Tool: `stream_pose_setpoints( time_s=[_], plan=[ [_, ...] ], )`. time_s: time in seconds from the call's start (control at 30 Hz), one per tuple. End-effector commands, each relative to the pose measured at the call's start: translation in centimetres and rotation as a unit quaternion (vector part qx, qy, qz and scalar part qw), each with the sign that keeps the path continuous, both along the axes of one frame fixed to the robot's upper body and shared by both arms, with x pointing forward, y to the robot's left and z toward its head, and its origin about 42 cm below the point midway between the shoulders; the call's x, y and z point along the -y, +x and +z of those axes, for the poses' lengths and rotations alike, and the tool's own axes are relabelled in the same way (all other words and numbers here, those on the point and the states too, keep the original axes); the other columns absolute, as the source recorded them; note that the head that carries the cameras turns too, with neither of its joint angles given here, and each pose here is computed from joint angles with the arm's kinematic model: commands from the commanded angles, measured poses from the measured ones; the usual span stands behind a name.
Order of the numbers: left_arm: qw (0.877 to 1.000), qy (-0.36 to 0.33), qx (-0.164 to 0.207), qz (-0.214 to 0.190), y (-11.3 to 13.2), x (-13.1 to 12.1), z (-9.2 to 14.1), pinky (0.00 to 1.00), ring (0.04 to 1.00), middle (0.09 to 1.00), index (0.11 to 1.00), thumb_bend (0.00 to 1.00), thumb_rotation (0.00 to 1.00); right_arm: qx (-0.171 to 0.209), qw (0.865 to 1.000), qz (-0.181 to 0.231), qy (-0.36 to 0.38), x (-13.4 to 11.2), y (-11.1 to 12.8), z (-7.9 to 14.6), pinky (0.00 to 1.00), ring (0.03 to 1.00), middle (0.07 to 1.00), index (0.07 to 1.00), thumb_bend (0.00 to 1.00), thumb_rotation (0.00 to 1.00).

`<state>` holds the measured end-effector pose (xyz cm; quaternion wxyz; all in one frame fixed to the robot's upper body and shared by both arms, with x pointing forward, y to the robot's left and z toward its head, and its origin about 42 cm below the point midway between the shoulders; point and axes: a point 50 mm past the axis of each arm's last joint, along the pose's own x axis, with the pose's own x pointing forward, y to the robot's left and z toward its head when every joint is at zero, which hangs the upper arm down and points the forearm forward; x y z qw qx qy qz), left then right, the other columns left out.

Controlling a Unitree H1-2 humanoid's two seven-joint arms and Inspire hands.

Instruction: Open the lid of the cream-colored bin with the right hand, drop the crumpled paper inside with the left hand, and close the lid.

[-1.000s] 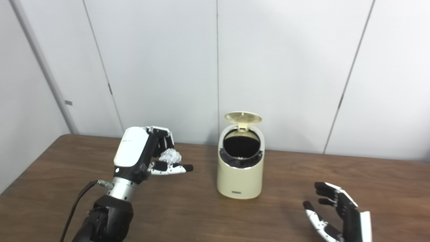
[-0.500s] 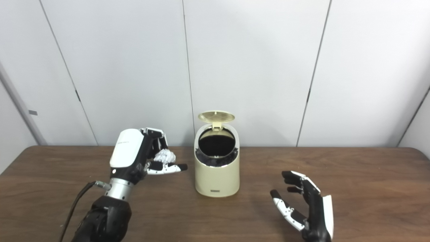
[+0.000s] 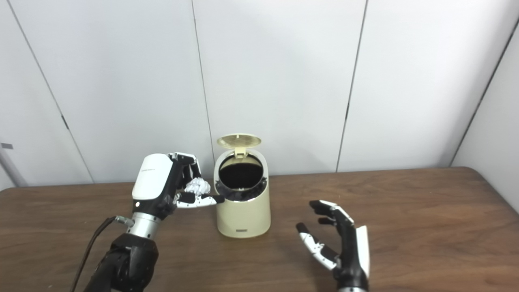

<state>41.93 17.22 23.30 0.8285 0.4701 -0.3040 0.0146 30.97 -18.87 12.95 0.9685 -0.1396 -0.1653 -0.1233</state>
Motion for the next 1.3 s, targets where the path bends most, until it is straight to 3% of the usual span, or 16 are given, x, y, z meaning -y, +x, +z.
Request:
stream_pose_setpoints(
  time_s=[0.0, 0.27, 0.8, 1.27],
  plan=[
    [0.999, -0.009, 0.043, -0.016, 0.9, 0.9, 2.7, 0.05, 0.085, 0.134, 0.159, 0.66, 0.0, -0.042, 0.999, -0.002, 0.0, -1.4, -1.6, -2.8, 0.6, 0.688, 0.691, 0.651, 0.3, 0.24],
    [0.998, -0.018, 0.05, -0.027, 2.3, 1.9, 3.1, 0.05, 0.091, 0.142, 0.174, 0.68, 0.0, -0.048, 0.999, -0.002, 0.006, -2.3, -1.9, -3.1, 0.61, 0.7, 0.702, 0.662, 0.28, 0.15],
    [0.997, 0.0, 0.07, -0.03, 5.3, 4.0, 4.3, 0.04, 0.084, 0.133, 0.161, 0.69, 0.0, -0.068, 0.998, -0.006, 0.002, -3.3, -2.0, -3.6, 0.6, 0.69, 0.707, 0.671, 0.31, 0.21],
    [0.997, -0.002, 0.066, -0.032, 6.3, 6.3, 4.3, 0.05, 0.087, 0.136, 0.171, 0.68, 0.0, -0.068, 0.998, -0.007, 0.0, -4.0, -2.4, -3.5, 0.61, 0.699, 0.709, 0.662, 0.3, 0.2]
  ],
)
